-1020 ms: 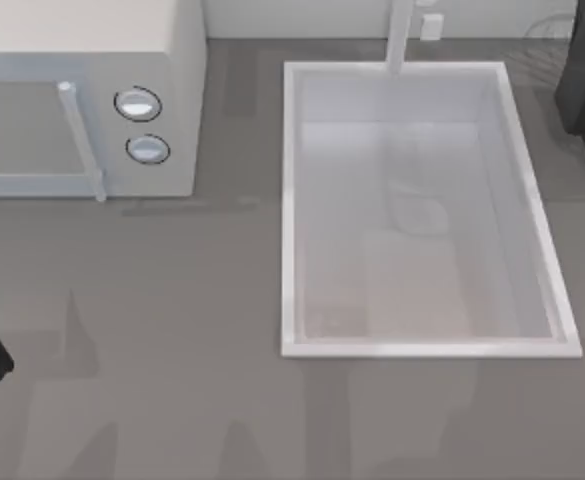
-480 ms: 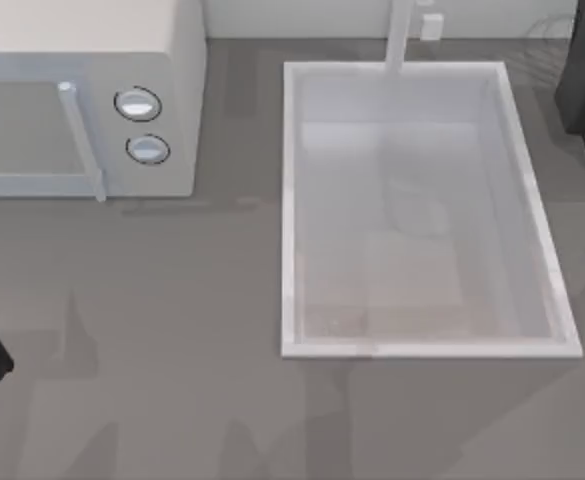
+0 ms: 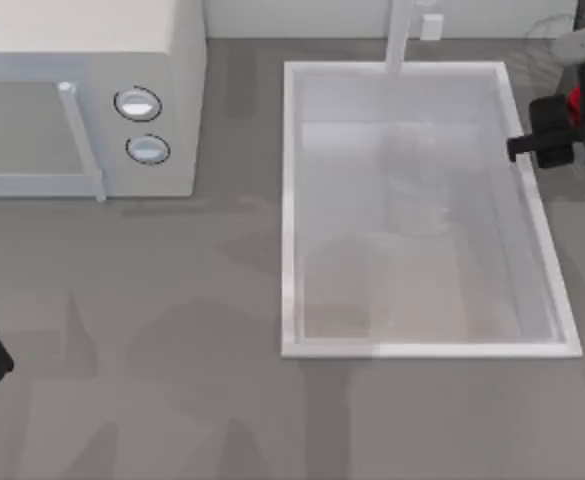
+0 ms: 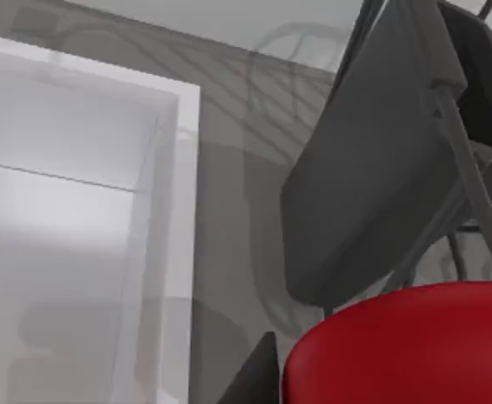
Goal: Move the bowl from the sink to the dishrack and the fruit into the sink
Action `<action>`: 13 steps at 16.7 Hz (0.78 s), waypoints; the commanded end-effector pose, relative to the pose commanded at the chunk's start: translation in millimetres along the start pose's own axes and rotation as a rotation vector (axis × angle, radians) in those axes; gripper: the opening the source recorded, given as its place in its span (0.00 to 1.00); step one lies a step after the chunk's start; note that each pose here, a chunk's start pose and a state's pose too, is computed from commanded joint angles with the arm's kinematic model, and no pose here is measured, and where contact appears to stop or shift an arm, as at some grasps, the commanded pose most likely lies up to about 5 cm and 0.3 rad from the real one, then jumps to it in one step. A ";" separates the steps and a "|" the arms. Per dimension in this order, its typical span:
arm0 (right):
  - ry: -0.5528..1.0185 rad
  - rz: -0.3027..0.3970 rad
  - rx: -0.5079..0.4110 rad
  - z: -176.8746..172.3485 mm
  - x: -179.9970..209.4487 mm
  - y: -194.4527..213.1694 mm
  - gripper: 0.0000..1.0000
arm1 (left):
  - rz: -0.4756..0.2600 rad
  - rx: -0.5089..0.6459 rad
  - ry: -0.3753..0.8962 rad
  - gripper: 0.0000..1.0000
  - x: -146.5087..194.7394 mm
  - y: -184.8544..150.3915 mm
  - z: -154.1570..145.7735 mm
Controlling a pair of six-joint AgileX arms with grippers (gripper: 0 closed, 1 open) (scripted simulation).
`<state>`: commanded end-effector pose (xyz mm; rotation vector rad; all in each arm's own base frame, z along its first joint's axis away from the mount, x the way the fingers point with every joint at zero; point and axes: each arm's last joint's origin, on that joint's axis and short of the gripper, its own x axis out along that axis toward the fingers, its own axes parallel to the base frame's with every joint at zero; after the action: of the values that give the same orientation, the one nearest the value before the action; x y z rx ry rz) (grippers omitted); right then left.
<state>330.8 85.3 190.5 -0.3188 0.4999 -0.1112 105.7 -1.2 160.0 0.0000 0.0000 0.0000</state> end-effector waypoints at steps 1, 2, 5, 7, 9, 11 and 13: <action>-0.078 0.002 0.028 2.7 -6.6 14.8 0.00 | 0.000 0.000 0.000 1.00 0.0 0.0 0.0; -0.152 0.007 0.061 4.9 -14.5 28.4 0.00 | 0.000 0.000 0.000 1.00 0.0 0.0 0.0; -0.337 0.040 0.173 9.4 -42.3 60.4 0.00 | 0.000 0.000 0.000 1.00 0.0 0.0 0.0; -0.422 0.068 0.244 11.1 -59.9 74.0 0.00 | 0.000 0.000 0.000 1.00 0.0 0.0 0.0; -0.476 0.091 0.297 12.1 -73.1 82.1 0.00 | 0.000 0.000 0.000 1.00 0.0 0.0 0.0; -0.498 0.102 0.321 12.7 -79.0 85.2 0.00 | 0.000 0.000 0.000 1.00 0.0 0.0 0.0; -0.498 0.102 0.321 12.7 -79.0 85.2 0.00 | 0.000 0.000 0.000 1.00 0.0 0.0 0.0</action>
<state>270.3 183.6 209.0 0.0000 0.0000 -0.0100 105.7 -1.2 160.0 0.0000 0.0000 0.0000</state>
